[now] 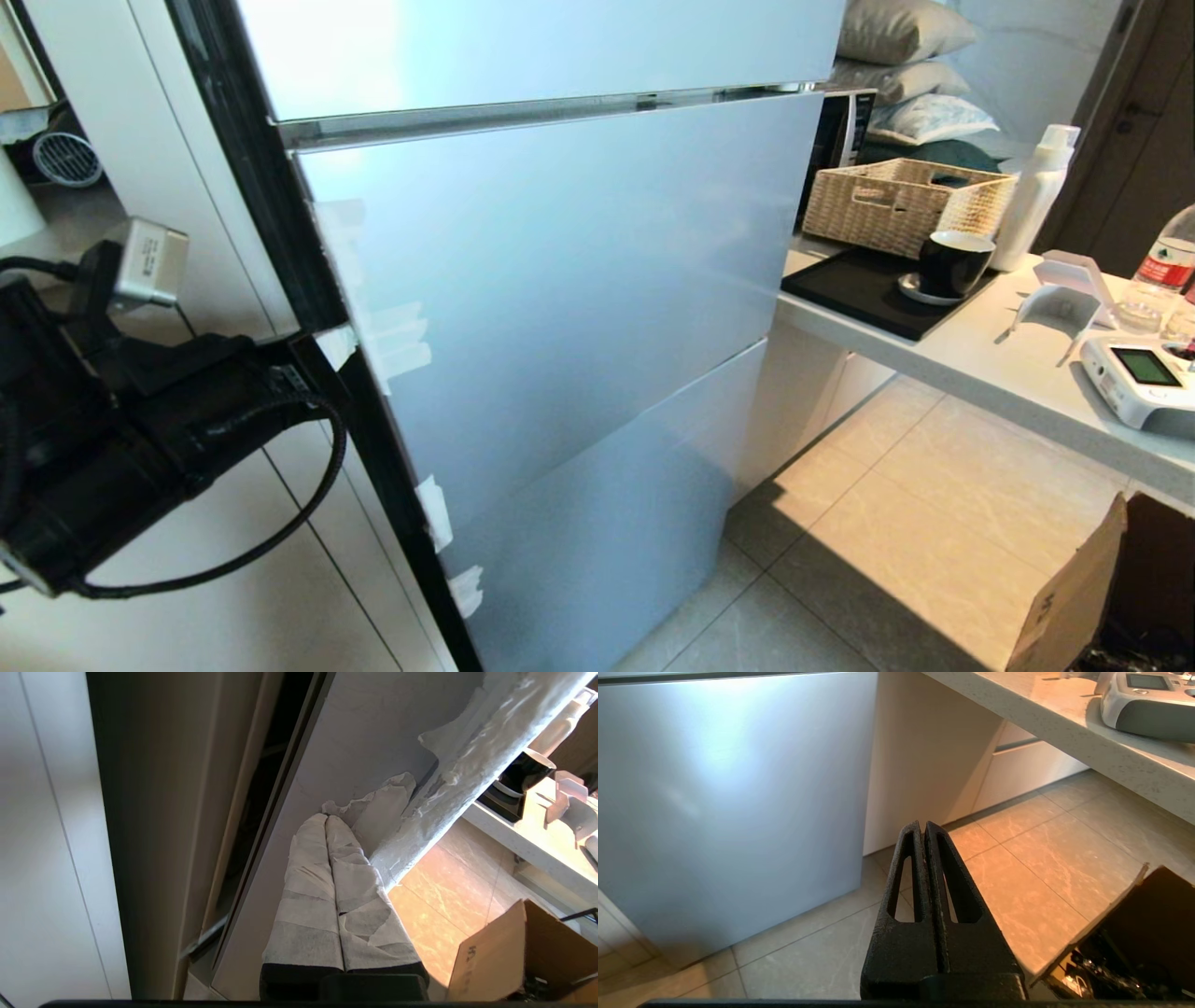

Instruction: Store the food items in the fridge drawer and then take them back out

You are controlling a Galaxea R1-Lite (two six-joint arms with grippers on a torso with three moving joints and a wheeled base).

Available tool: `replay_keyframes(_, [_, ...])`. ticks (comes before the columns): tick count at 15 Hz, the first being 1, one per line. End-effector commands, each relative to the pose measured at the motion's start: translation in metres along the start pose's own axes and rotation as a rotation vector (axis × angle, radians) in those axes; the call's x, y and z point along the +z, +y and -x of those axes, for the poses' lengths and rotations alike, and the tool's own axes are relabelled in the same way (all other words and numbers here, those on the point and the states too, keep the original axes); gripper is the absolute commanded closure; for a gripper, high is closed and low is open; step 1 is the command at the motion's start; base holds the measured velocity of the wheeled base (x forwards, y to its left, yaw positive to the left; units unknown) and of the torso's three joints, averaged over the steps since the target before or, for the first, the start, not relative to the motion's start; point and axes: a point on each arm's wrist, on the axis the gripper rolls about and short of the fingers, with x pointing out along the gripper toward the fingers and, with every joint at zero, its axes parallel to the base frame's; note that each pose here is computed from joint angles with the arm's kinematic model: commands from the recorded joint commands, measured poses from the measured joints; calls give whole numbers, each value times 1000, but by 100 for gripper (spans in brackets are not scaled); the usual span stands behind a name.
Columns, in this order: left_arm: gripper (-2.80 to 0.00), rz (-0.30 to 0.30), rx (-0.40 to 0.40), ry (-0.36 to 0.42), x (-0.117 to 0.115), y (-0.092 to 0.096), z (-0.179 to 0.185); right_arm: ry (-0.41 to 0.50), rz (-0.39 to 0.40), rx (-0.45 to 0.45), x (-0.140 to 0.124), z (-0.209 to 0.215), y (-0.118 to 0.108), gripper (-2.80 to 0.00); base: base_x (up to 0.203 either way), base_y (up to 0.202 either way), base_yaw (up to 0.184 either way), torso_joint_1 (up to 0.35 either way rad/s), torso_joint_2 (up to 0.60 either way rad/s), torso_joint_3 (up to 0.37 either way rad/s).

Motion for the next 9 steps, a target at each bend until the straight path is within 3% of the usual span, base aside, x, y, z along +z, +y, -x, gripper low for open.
replay_keyframes(1, [0,1,-19,-15,2,-2,12,1,1,1,0,0,0,0,0,0,0,0,0,0])
replay_keyframes(5, [0,-21,-73,10,-7,-10,26,0,1,1,0,0,0,0,0,0,0,0,0,0])
replay_keyframes(9, [0,-66,-250,30,-16,-21,66,1,1,1,0,0,0,0,0,0,0,0,0,0])
